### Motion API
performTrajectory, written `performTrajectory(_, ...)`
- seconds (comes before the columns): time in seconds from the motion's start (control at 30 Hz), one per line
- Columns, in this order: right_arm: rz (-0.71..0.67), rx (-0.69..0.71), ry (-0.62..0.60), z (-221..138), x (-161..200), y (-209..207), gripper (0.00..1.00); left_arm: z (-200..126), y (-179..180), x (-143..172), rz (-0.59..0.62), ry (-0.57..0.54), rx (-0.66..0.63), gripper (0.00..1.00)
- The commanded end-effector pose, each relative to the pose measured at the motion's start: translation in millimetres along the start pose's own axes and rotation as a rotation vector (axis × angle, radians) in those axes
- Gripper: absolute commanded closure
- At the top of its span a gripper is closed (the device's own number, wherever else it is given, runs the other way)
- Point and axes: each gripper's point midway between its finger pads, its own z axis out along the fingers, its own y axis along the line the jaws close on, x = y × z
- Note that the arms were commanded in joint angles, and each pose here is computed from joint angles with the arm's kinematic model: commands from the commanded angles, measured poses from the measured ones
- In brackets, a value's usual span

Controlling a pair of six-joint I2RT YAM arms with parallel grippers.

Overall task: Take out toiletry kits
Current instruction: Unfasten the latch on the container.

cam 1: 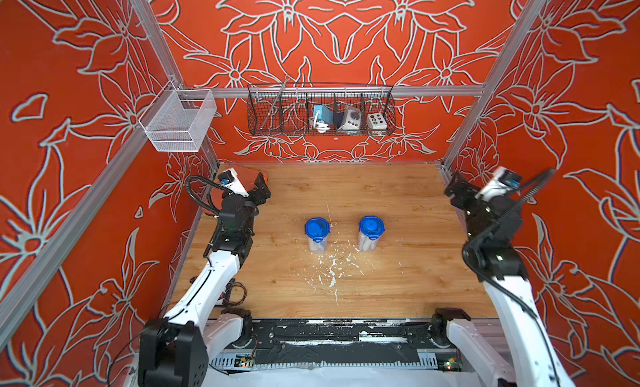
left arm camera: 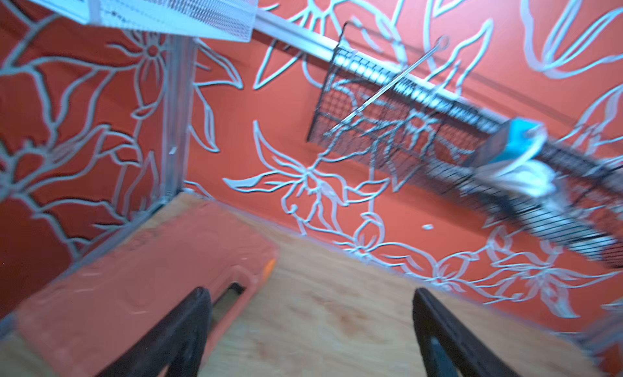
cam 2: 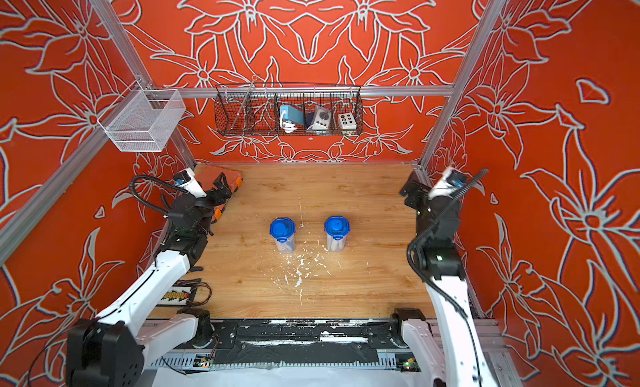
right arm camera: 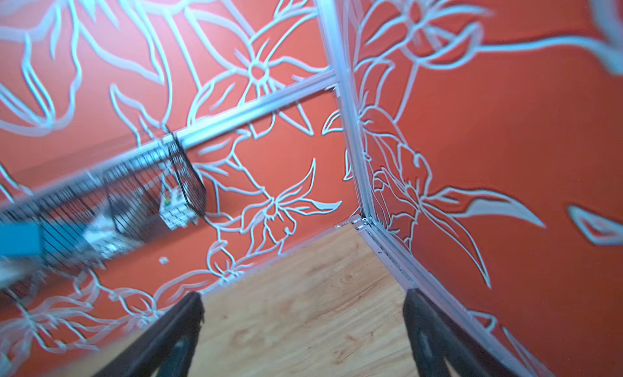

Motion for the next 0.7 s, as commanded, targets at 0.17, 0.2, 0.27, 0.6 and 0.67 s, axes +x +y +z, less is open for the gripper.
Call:
performTrajectory(0.17, 0.056, 0.15, 0.774, -14.7, 187.8, -36.9, 0.14, -70.2, -157.7, 112.9, -0.061, 0.557, 0.374, 0.15)
performTrajectory(0.2, 0.041, 0.124, 0.756, -16.2, 194.4, -38.6, 0.26, -76.9, -174.7, 121.7, -0.057, 0.601, 0.417, 0.15)
performTrajectory(0.27, 0.035, 0.102, 0.735, -23.2, 196.0, -40.4, 0.58, -85.7, -203.3, 139.3, -0.023, 0.683, 0.476, 0.16)
performTrajectory(0.6, 0.074, -0.11, 1.066, -39.6, 241.3, -3.8, 0.59, -83.6, -267.1, 207.9, 0.076, 0.971, 0.591, 0.28)
performTrajectory(0.67, 0.113, -0.175, 1.035, -38.7, 233.0, 9.4, 0.55, -83.1, -269.2, 225.8, 0.086, 1.037, 0.589, 0.32)
